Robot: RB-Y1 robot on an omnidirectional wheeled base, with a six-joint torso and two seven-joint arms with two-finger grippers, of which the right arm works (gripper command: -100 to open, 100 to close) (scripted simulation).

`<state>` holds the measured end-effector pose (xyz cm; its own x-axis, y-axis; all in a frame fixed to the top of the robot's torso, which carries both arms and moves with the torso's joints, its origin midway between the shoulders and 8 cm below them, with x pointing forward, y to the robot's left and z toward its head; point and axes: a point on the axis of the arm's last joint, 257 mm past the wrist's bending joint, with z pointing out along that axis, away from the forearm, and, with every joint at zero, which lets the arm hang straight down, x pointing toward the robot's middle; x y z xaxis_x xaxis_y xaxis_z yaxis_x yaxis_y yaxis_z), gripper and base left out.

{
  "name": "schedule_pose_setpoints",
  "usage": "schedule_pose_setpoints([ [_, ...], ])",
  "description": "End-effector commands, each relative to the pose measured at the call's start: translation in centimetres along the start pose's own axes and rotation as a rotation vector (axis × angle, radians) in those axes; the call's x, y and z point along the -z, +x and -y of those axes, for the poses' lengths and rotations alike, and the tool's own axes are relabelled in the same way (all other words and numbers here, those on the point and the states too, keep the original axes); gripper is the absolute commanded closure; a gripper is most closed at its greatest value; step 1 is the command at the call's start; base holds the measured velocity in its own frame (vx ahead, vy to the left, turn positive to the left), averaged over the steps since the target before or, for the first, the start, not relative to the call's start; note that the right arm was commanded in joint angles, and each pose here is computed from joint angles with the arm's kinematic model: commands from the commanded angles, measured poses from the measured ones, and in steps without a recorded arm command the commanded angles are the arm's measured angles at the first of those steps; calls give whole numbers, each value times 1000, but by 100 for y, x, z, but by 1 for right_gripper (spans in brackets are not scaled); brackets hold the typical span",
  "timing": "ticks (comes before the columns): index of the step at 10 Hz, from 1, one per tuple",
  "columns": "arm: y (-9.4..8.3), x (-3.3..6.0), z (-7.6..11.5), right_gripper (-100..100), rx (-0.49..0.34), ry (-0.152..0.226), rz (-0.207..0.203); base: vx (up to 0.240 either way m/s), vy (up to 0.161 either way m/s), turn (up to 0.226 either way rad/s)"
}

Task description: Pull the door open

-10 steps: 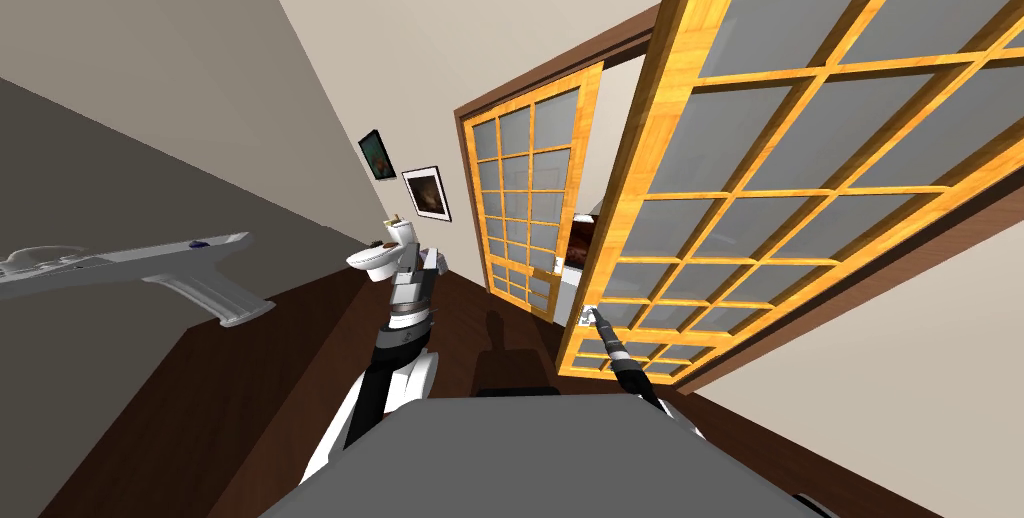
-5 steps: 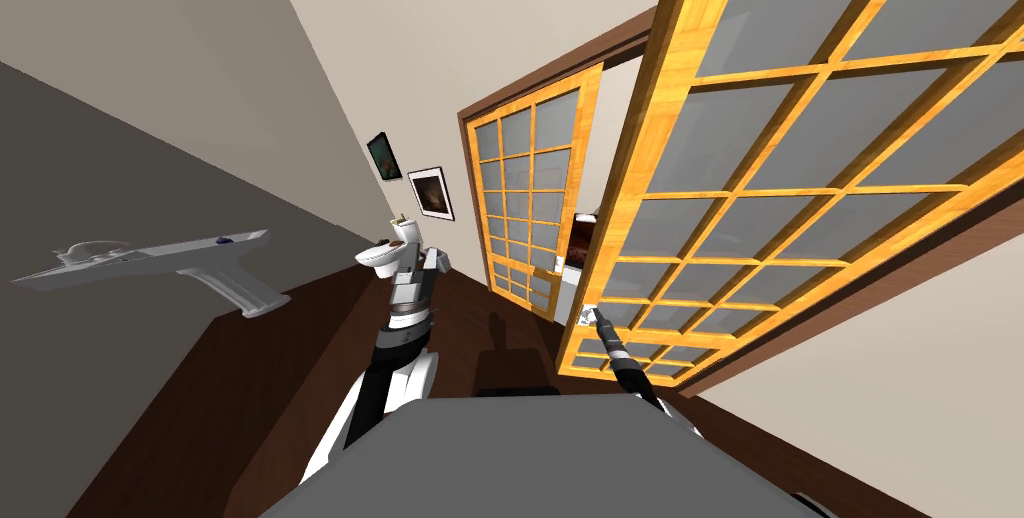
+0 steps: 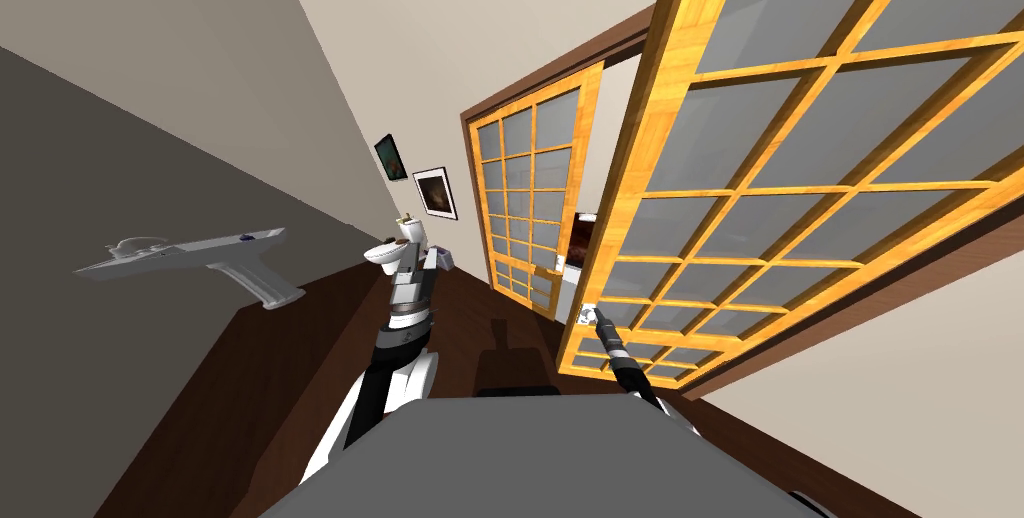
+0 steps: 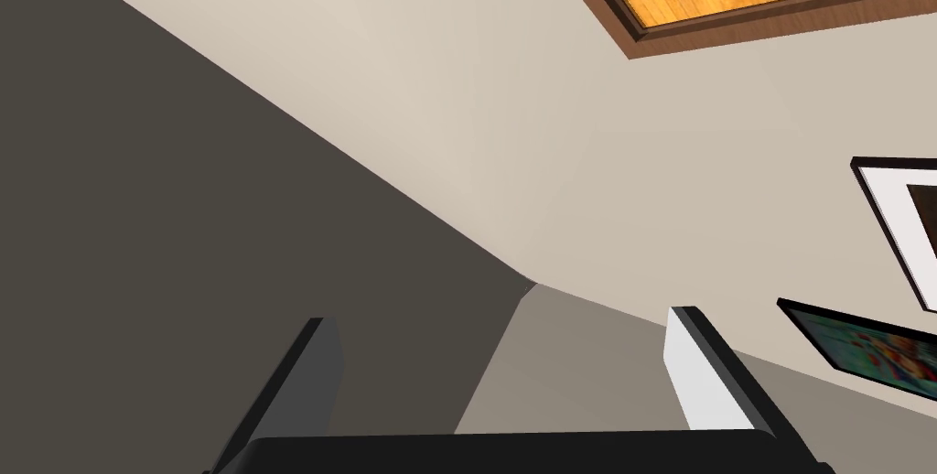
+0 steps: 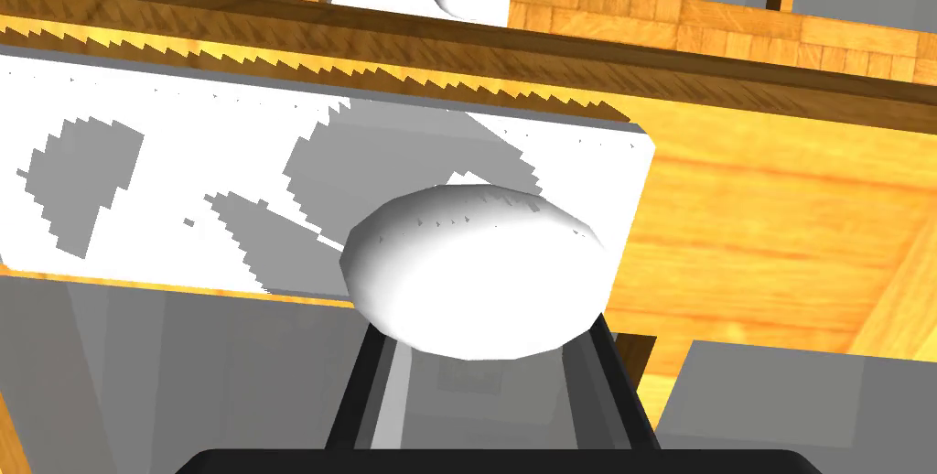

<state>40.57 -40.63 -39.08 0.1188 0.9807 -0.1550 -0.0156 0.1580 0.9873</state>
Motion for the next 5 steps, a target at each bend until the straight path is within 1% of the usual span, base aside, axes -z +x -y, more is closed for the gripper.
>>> schedule_pose_setpoints([
  [1, 126, -22, -2, 100, -72, -2, -7, -54, -28, 71],
  [2, 126, -22, -2, 100, -90, -2, -7, -41, -25, 39],
  [3, 127, -33, -3, 100, -130, -1, -2, -43, -18, 50],
  [4, 127, -33, -3, 100, -139, -1, -2, -31, -11, 26],
  [5, 128, -43, -3, 100, -185, -1, 4, -34, -8, 49],
])
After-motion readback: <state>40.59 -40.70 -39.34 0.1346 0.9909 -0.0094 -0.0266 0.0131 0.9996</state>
